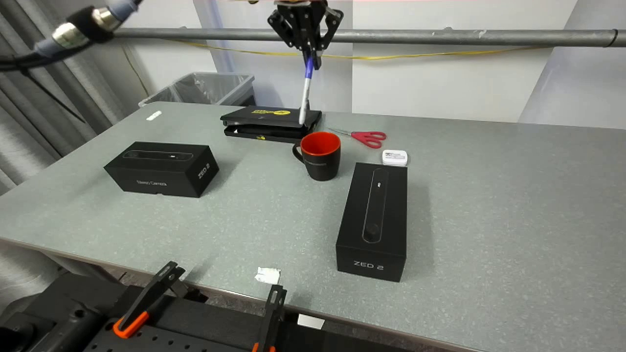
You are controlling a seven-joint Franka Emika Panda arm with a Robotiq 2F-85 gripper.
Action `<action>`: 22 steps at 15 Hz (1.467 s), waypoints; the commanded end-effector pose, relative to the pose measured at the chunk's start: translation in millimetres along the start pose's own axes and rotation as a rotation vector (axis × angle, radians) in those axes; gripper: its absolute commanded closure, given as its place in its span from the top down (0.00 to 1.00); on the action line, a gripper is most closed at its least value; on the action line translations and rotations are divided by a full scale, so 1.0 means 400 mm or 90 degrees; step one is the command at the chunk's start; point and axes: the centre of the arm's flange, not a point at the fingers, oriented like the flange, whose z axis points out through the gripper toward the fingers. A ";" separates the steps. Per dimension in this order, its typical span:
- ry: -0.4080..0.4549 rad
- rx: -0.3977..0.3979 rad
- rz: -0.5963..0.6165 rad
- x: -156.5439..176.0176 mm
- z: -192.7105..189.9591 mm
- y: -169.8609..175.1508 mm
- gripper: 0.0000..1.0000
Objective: Take the marker out of the cup and put it on the table
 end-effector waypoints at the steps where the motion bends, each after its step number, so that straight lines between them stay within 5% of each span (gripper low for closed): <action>1: -0.098 0.027 -0.055 -0.093 0.049 -0.091 0.03; 5: -0.223 0.020 -0.144 -0.178 0.206 -0.211 0.03; 9: -0.281 -0.024 -0.234 -0.238 0.337 -0.285 0.03; 19: -0.314 -0.063 -0.352 -0.277 0.460 -0.328 0.03; 21: -0.309 -0.068 -0.363 -0.276 0.463 -0.331 0.40; 22: -0.307 -0.072 -0.368 -0.275 0.464 -0.332 0.45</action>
